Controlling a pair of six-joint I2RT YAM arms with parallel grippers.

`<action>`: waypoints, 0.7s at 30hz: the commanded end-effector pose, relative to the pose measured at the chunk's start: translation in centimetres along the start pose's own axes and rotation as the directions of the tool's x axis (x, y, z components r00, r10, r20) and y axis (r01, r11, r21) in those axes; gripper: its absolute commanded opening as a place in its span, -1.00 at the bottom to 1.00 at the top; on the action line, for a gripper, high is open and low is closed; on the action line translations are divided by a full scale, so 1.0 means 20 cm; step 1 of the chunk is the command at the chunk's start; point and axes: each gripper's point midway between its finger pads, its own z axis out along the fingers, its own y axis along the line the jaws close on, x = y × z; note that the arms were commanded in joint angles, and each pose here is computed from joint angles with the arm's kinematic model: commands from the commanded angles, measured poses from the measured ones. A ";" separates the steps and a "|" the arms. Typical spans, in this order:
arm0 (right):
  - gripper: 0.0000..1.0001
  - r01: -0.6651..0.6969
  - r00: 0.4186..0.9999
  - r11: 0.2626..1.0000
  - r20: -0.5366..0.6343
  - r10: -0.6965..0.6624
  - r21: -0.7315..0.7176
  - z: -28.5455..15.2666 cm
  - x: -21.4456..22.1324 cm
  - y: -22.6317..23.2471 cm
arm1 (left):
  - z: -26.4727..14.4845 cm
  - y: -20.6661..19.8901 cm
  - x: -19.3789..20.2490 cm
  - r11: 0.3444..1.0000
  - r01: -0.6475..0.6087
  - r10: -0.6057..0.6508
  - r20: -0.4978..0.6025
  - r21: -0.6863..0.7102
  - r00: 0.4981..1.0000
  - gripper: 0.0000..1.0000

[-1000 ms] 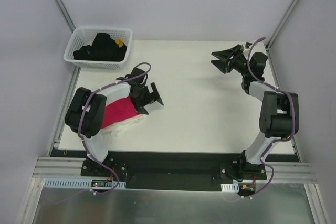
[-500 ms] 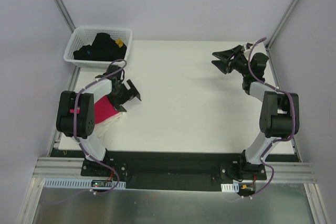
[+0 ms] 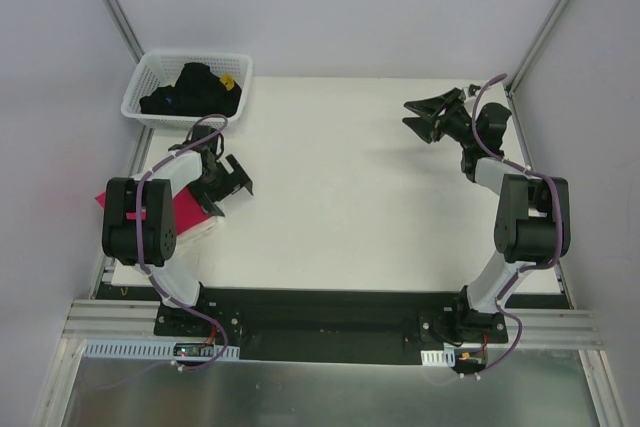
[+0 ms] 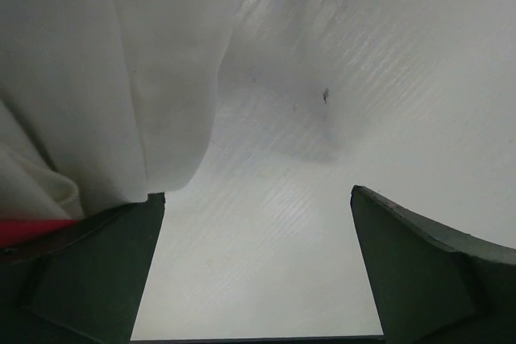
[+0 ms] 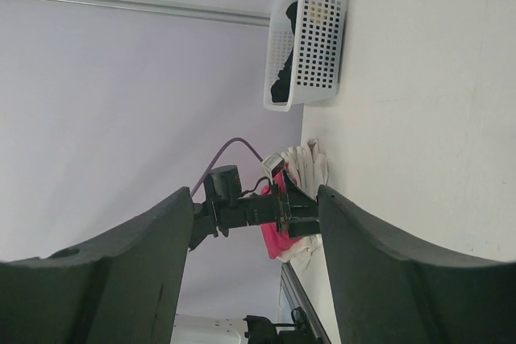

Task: Fold and stack the t-shirts
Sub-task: Put the neatly folded tshirt into the corner of the board with both arms

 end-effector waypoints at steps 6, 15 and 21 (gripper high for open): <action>0.30 0.091 0.996 0.993 0.011 -0.090 -0.074 -0.03 0.00 0.14 | -0.08 0.07 -0.03 0.999 -0.021 0.023 0.053 -0.046 0.998 0.97; 0.31 0.099 0.993 0.993 -0.061 -0.103 -0.070 0.08 0.00 0.08 | -0.42 -0.55 -0.14 0.903 -0.426 0.381 0.339 0.065 0.860 0.97; 0.32 0.220 0.973 0.973 -0.053 -0.224 -0.066 0.14 -0.07 0.16 | -0.77 -1.11 -0.26 0.760 -0.635 0.432 0.621 0.140 0.654 0.98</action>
